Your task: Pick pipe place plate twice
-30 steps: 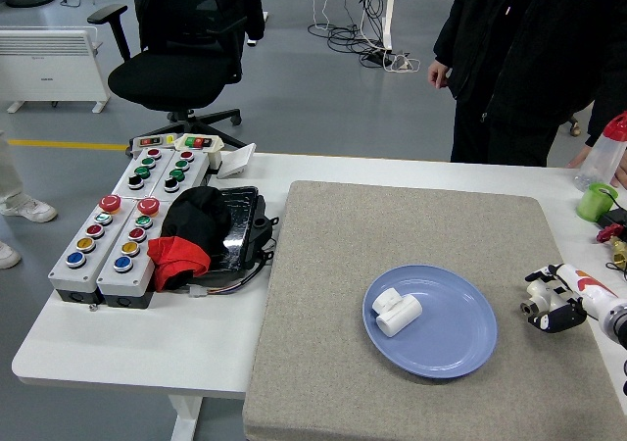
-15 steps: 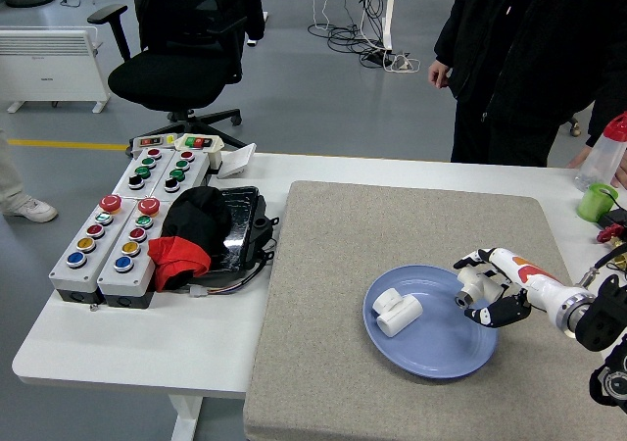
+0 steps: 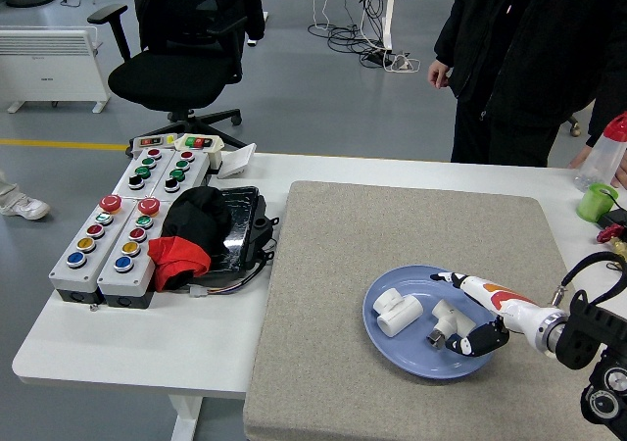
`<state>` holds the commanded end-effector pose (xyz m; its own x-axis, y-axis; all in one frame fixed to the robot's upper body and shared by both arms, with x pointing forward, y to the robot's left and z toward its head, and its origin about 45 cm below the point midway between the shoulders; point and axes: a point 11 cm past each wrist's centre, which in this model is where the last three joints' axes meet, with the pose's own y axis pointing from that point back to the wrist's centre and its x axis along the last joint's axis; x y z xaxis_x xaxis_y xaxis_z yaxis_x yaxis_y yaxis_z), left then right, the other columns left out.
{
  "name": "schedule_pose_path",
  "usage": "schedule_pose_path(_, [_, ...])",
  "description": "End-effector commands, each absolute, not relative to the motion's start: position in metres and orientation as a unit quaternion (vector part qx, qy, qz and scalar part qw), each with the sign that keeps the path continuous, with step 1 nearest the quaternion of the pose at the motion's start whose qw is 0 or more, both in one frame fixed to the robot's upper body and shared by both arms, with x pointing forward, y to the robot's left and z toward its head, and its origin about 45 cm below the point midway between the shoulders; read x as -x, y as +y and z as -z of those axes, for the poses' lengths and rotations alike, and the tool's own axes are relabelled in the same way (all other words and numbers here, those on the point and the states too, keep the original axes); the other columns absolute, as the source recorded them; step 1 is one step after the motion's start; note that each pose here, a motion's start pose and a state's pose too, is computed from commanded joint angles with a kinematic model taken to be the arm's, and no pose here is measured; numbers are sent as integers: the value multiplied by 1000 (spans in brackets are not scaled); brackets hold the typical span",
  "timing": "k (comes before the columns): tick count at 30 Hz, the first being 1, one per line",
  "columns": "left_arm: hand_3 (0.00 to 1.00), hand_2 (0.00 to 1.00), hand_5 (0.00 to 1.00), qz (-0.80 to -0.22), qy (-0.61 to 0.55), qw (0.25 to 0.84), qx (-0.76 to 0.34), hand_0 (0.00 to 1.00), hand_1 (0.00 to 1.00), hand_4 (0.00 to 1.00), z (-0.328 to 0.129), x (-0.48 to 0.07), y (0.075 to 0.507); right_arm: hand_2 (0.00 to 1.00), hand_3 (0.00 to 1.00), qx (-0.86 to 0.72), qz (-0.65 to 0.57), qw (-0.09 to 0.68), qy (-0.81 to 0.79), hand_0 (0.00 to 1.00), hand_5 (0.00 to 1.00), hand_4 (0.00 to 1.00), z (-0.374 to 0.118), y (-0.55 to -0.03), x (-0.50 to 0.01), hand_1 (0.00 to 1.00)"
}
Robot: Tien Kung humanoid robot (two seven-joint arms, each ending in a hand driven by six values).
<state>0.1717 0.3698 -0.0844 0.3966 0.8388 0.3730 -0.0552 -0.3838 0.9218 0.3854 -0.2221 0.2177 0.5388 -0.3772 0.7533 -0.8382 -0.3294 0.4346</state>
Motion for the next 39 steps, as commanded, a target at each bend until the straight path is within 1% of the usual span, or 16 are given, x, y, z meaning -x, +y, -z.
schedule_pose_path(2, [552, 632, 998, -469, 285, 476, -687, 653, 629, 388, 84, -172, 370, 998, 998, -767, -272, 422, -399, 998, 308, 914, -220, -224, -386, 998])
schedule_pose_path(6, [552, 632, 998, -469, 285, 477, -687, 653, 629, 388, 85, -172, 370, 998, 998, -765, -274, 411, -414, 998, 308, 914, -227, -228, -389, 998])
schedule_pose_path(11, [552, 633, 998, -469, 286, 477, -686, 653, 629, 388, 85, -171, 369, 998, 998, -755, -289, 330, -488, 998, 306, 910, -257, -240, -398, 998])
schedule_pose_path(13, [552, 633, 998, -469, 287, 477, -686, 653, 629, 388, 86, -170, 369, 998, 998, -753, -274, 263, -537, 998, 306, 910, -272, -252, -401, 998])
schedule_pose_path(14, [553, 633, 998, -468, 287, 477, -686, 653, 629, 388, 86, -169, 369, 998, 941, -750, -267, 235, -558, 931, 193, 640, -278, -257, -403, 903])
schedule_pose_path(17, [553, 633, 998, -468, 288, 476, -686, 653, 629, 388, 87, -167, 368, 998, 941, -723, -241, 144, -631, 931, 193, 640, -298, -285, -405, 903])
schedule_pose_path(19, [553, 633, 998, -467, 288, 477, -687, 653, 629, 388, 87, -166, 368, 998, 941, -696, -220, 101, -676, 931, 193, 640, -305, -307, -405, 903])
schedule_pose_path(20, [552, 633, 998, -467, 288, 477, -687, 653, 630, 387, 87, -166, 368, 956, 890, -683, -205, 82, -696, 878, 254, 575, -307, -316, -404, 852])
schedule_pose_path(22, [552, 633, 998, -467, 289, 476, -687, 653, 630, 387, 88, -164, 369, 956, 890, -665, -163, 58, -727, 878, 254, 575, -303, -338, -401, 852])
schedule_pose_path(26, [552, 633, 998, -466, 289, 476, -687, 653, 630, 387, 89, -162, 369, 956, 890, -648, -73, 18, -758, 878, 254, 575, -288, -366, -395, 852])
schedule_pose_path(27, [553, 632, 998, -466, 289, 475, -688, 653, 632, 387, 89, -161, 369, 904, 862, -644, -50, 6, -764, 839, 387, 546, -284, -371, -394, 814])
schedule_pose_path(31, [553, 632, 998, -467, 289, 475, -688, 653, 632, 387, 89, -160, 370, 904, 862, -622, 42, -41, -781, 839, 387, 546, -264, -390, -383, 814])
schedule_pose_path(32, [553, 632, 998, -467, 288, 474, -688, 653, 631, 387, 89, -160, 371, 879, 848, -612, 68, -55, -786, 828, 418, 538, -257, -396, -377, 799])
schedule_pose_path(37, [553, 632, 998, -468, 287, 474, -689, 653, 631, 387, 89, -159, 372, 879, 848, -577, 165, -113, -792, 828, 418, 538, -235, -411, -362, 799])
schedule_pose_path(39, [552, 633, 998, -468, 287, 474, -689, 653, 631, 386, 89, -159, 372, 875, 844, -564, 199, -135, -790, 817, 438, 531, -228, -415, -358, 790])
